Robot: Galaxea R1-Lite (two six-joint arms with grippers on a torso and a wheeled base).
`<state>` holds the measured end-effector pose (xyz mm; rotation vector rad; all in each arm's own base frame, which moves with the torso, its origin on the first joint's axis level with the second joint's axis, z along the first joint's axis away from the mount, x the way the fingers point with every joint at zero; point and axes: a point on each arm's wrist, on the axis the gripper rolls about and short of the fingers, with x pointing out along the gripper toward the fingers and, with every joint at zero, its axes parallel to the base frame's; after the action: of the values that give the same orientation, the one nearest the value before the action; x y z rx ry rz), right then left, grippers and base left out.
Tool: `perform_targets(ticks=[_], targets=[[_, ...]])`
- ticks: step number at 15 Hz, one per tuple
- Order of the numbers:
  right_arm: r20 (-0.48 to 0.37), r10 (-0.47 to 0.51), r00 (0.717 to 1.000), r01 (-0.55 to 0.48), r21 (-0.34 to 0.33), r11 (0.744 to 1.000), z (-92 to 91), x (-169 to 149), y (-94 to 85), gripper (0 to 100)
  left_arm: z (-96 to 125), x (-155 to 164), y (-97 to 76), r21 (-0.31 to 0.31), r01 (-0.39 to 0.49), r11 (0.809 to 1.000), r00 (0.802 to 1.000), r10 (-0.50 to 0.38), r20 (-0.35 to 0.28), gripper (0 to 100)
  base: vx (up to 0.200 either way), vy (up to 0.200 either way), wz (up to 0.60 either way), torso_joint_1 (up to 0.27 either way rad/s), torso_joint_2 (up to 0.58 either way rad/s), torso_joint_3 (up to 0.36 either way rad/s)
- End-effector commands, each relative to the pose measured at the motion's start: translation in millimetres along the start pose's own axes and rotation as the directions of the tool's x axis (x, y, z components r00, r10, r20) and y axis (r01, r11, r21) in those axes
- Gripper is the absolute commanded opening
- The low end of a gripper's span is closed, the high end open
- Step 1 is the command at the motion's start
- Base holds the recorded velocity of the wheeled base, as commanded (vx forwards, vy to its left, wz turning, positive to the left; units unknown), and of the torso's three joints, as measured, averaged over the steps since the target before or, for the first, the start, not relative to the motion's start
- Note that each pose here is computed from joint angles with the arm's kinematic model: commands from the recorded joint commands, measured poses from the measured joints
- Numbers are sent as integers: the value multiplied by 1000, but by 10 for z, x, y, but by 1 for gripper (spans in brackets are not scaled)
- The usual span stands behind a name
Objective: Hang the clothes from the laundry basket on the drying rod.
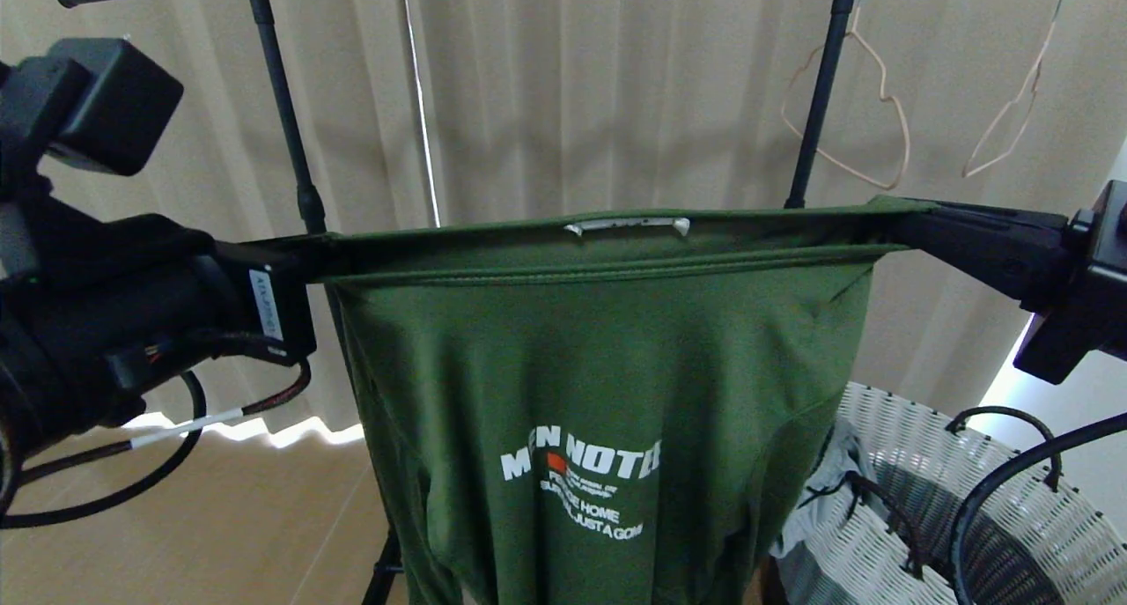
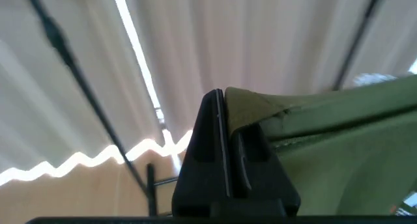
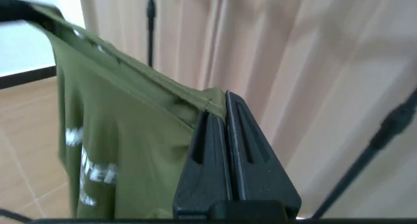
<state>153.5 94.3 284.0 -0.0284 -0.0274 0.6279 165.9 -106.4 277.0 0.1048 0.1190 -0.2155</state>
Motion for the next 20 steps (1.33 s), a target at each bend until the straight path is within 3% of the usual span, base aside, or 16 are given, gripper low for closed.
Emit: perform_targets(ticks=[1,3,5,8,11,13,15,20], targets=[[-8,-41,999,41,0,999,-5,22,-65,0,209,143,22,-13,-54,998,998,54,14,0,0,0,0,0,0,0],[18,-60,998,60,-3,998,89,104,-113,0,473,40,-161,-39,52,998,994,-47,101,0,0,0,0,0,0,0],[57,-59,997,60,-5,998,237,199,-131,0,425,17,-291,-21,116,993,990,-114,87,0,0,0,0,0,0,0],[79,-57,995,57,-6,998,295,177,-127,0,413,22,-396,-8,170,985,981,-168,95,0,0,0,0,0,0,0],[90,-54,995,55,-11,998,321,14,-104,0,354,10,-437,15,325,946,942,-325,89,0,0,0,0,0,0,0],[41,-47,998,48,-46,998,285,-207,-64,0,383,107,-497,11,330,944,938,-330,104,0,0,0,0,0,0,0],[18,-8,1000,8,-48,999,300,-402,12,0,412,379,-578,-5,297,955,946,-293,140,0,0,0,0,0,0,0],[-35,176,984,-177,-40,983,258,-773,227,0,515,620,-682,-21,282,959,946,-274,171,0,0,0,0,0,0,0]])
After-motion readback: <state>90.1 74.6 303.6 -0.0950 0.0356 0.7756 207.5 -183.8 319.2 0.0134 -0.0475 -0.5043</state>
